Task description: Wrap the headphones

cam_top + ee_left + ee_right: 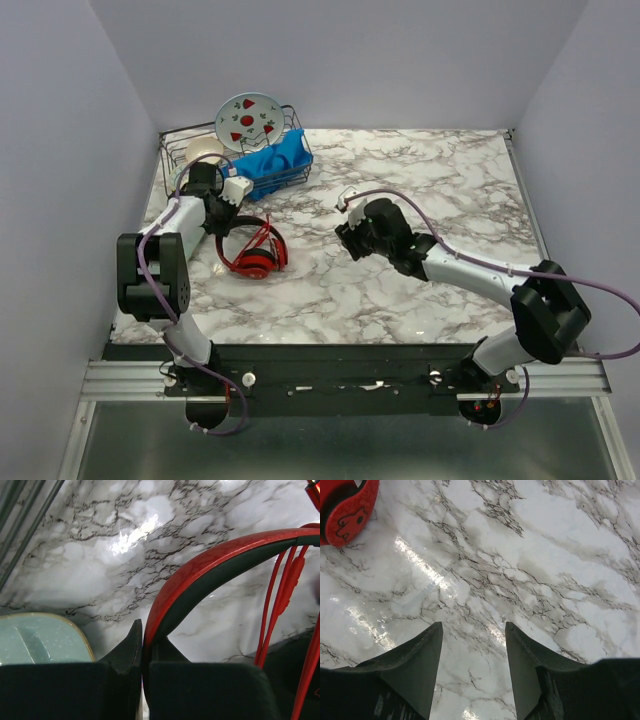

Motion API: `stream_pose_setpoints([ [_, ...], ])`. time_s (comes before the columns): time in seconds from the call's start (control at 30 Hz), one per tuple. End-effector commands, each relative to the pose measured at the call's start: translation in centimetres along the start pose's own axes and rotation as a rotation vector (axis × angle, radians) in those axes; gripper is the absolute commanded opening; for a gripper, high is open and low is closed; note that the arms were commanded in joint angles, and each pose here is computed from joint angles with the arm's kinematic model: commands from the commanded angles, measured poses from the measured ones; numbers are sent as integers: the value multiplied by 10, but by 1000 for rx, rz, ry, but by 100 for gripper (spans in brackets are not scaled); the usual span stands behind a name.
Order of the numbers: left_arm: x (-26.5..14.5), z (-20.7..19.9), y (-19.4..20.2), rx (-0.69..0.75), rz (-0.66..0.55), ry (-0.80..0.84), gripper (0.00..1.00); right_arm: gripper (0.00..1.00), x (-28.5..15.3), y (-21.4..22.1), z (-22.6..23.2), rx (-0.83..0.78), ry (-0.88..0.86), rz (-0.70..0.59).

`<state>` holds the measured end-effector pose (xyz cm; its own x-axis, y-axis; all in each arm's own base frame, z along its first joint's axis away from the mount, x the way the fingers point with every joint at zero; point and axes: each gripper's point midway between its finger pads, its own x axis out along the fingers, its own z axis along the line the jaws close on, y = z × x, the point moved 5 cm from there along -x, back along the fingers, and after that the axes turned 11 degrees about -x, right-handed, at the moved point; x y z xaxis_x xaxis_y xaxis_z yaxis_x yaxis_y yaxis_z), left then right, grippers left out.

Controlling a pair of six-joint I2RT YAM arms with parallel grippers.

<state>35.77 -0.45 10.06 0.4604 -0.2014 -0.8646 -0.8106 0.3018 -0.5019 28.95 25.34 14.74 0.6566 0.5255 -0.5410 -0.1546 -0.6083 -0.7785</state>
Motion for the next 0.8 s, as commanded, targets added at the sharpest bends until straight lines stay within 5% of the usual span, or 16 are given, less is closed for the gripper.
stream_pose_setpoints([
  [0.0,11,11,12,-17,25,49,1,61,-11,3,-3,-13,31,5],
  [0.13,19,16,16,-32,35,42,32,61,-13,1,-5,-16,36,-4],
  [0.3,15,21,10,-64,13,15,43,61,-18,-4,-6,-13,38,-25],
  [0.4,5,25,2,-81,-21,-23,58,62,-21,-5,-10,-9,61,-25],
  [0.47,-5,26,-3,-89,-50,-46,75,64,-22,-6,-16,6,107,-15],
  [0.5,-8,26,-4,-90,-59,-54,98,65,-22,-5,-20,18,126,-7],
  [0.77,-60,22,-18,-119,-161,-134,99,67,-37,7,-53,180,249,28],
])
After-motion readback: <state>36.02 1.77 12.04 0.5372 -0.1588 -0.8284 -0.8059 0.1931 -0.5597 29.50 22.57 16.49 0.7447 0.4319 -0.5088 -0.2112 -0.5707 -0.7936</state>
